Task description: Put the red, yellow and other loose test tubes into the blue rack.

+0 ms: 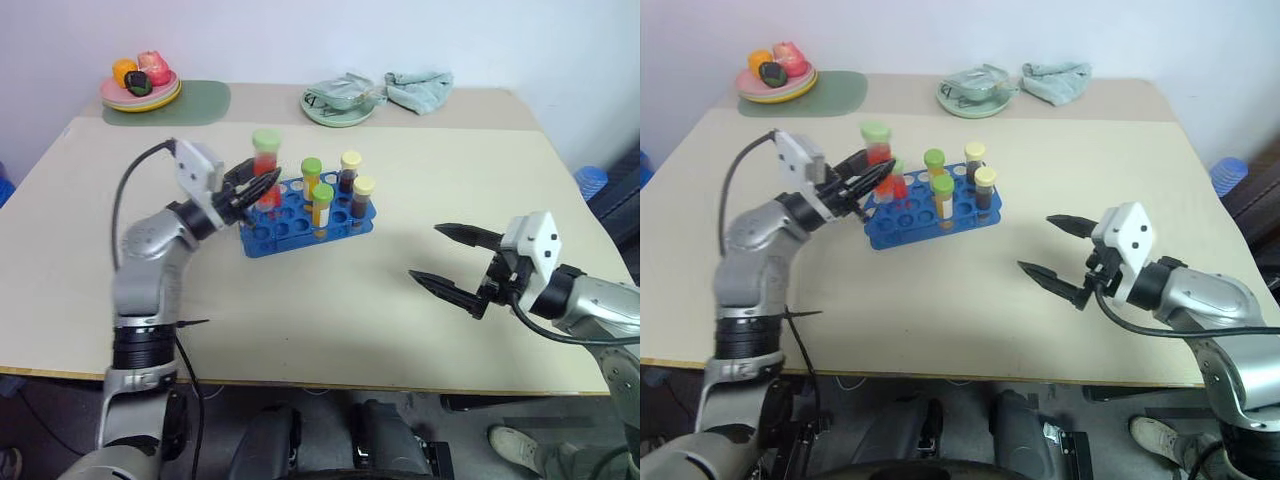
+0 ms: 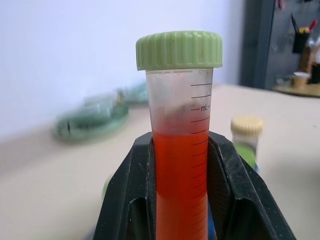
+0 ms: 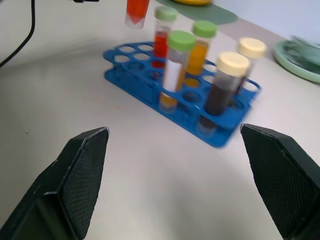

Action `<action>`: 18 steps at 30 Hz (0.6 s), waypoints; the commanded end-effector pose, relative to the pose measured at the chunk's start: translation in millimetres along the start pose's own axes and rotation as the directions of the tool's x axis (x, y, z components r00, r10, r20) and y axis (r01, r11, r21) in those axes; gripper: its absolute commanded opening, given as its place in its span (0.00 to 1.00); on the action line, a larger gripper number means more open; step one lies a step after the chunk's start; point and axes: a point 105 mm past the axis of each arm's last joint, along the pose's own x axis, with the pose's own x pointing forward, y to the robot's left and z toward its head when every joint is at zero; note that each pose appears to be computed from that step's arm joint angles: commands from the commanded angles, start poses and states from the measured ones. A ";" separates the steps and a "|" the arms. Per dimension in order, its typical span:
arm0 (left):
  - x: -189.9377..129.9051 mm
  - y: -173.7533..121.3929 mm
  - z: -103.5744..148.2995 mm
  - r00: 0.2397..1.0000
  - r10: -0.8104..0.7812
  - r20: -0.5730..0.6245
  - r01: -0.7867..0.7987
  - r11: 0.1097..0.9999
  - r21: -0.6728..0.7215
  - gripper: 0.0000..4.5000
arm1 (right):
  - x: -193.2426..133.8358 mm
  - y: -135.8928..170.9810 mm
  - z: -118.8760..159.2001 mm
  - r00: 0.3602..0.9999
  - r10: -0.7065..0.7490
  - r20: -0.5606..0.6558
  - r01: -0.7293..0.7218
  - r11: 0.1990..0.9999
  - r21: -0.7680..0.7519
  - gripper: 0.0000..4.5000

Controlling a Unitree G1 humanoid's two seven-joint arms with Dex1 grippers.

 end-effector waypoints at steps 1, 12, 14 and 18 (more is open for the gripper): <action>5.5 -4.7 1.0 0.999 -0.003 0.049 -0.001 0.996 0.086 0.16 | -6.4 2.3 12.4 1.000 -0.015 0.025 0.016 0.999 -0.039 0.96; -10.2 -19.3 -47.4 0.999 -0.015 0.032 0.013 0.998 0.067 0.16 | -21.6 1.0 9.9 0.998 -0.060 0.007 0.060 0.998 -0.034 0.96; -11.5 -21.1 -52.3 1.000 -0.013 0.027 0.011 0.998 0.069 0.16 | -22.7 1.1 9.5 0.998 -0.060 0.004 0.060 0.998 -0.034 0.96; -14.7 -24.0 -62.6 1.000 -0.001 0.015 0.000 0.999 0.051 0.16 | -22.5 0.9 9.7 0.998 -0.056 0.001 0.056 0.998 -0.038 0.96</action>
